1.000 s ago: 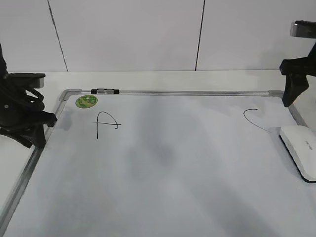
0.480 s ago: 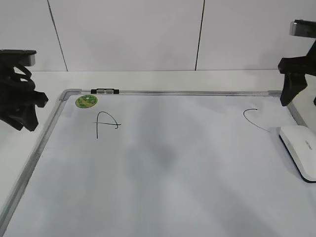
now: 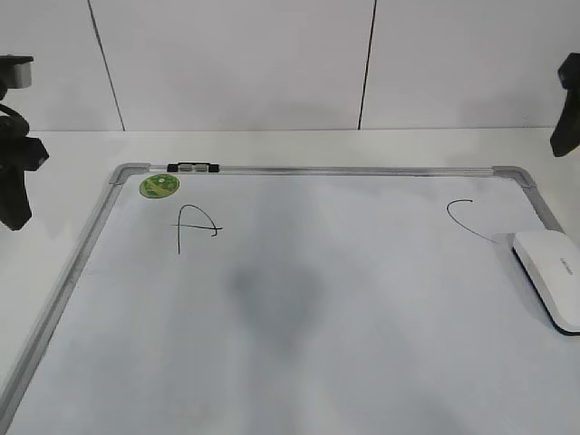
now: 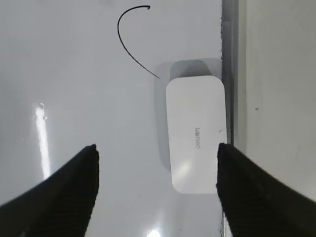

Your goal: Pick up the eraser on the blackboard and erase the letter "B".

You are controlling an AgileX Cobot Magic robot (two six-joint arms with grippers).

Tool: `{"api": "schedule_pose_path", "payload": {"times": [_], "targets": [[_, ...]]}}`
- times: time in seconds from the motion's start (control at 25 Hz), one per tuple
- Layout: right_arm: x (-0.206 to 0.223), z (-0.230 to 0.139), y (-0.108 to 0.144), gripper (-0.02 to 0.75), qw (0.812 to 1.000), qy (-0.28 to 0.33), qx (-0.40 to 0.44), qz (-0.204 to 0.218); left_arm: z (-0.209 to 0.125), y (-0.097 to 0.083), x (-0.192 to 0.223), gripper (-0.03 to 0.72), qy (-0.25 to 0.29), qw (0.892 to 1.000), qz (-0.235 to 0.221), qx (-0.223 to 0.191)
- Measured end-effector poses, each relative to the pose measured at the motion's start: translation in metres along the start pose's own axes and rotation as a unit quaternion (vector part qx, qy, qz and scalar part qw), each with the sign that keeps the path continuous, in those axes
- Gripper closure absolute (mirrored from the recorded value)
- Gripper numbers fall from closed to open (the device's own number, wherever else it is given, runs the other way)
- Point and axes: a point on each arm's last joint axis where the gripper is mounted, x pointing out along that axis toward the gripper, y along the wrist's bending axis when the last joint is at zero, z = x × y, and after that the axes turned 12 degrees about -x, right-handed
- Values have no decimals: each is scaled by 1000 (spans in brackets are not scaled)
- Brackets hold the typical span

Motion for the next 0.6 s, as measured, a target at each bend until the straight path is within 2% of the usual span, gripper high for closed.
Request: {"api": "schedule_pose_path", "payload": {"times": [0.28,0.48,0.6], "targets": [[-28,-51,9,166,1000,-15,-2,-1,-20,3,-8,452,2,1000,-2,0],[-49,-94,17,166,999,-40,-11,-5,-64,11,-19,452,1,1000,1,1],[-66,-122,22,166,997,-71,-14,-9,-91,14,-33,452,-24,1000,-3,3]]}}
